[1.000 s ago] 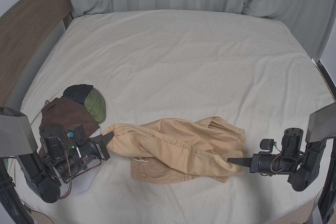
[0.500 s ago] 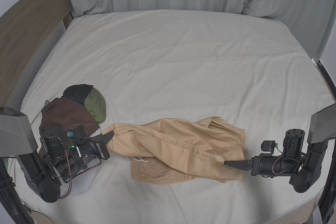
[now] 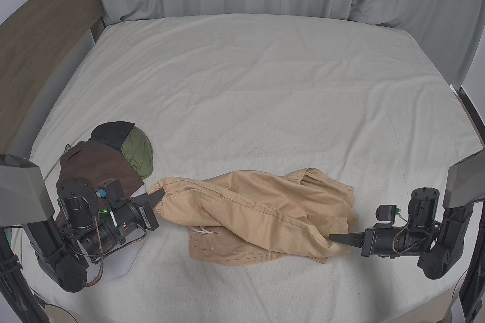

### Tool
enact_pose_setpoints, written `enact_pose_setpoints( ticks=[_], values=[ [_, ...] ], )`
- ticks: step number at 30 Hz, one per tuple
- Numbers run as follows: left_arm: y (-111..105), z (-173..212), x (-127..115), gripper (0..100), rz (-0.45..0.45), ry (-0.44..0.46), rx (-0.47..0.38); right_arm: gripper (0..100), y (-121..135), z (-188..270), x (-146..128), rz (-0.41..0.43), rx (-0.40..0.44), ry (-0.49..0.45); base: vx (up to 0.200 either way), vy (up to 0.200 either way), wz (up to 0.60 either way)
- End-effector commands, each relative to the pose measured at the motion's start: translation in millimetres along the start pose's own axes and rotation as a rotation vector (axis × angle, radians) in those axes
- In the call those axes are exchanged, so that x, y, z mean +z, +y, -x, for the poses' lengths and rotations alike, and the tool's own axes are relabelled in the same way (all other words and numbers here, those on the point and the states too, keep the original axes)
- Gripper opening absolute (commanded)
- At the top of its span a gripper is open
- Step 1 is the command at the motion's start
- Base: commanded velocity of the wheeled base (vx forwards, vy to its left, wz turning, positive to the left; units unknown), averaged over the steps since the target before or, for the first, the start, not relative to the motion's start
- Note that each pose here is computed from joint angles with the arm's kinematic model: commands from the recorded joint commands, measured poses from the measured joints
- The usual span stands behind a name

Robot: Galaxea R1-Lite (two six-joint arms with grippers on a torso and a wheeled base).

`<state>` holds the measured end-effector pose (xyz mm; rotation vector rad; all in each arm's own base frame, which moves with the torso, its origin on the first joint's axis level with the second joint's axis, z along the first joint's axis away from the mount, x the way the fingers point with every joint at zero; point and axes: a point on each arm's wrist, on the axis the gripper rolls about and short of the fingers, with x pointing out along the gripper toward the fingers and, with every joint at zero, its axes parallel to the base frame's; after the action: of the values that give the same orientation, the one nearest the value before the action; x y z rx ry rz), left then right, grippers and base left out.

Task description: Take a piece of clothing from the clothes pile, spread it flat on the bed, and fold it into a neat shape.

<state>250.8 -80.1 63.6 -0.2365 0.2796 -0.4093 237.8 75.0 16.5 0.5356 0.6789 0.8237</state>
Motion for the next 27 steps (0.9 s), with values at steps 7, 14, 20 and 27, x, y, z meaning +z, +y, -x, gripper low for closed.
enact_pose_setpoints(
  ticks=[7, 14, 20, 27],
  values=[
    [0, -1, 0, 0, 0.000, 0.000, -0.001, 0, 2, 5, 0, 0.026, -0.004, -0.008, 0.000, 0.000, 0.00],
    [0, -4, 5, 0, 0.000, -0.027, -0.005, 0, 16, 15, 12, 0.078, 0.019, -0.067, 0.000, 0.000, 0.00],
    [2, -7, 11, 0, 0.001, -0.056, -0.003, 0, 26, 23, 23, 0.117, 0.035, -0.124, 0.000, 0.000, 0.00],
    [-1, -5, 21, 0, -0.003, -0.097, -0.016, 0, 34, 26, 34, 0.154, 0.020, -0.190, 0.000, 0.000, 0.00]
  ],
)
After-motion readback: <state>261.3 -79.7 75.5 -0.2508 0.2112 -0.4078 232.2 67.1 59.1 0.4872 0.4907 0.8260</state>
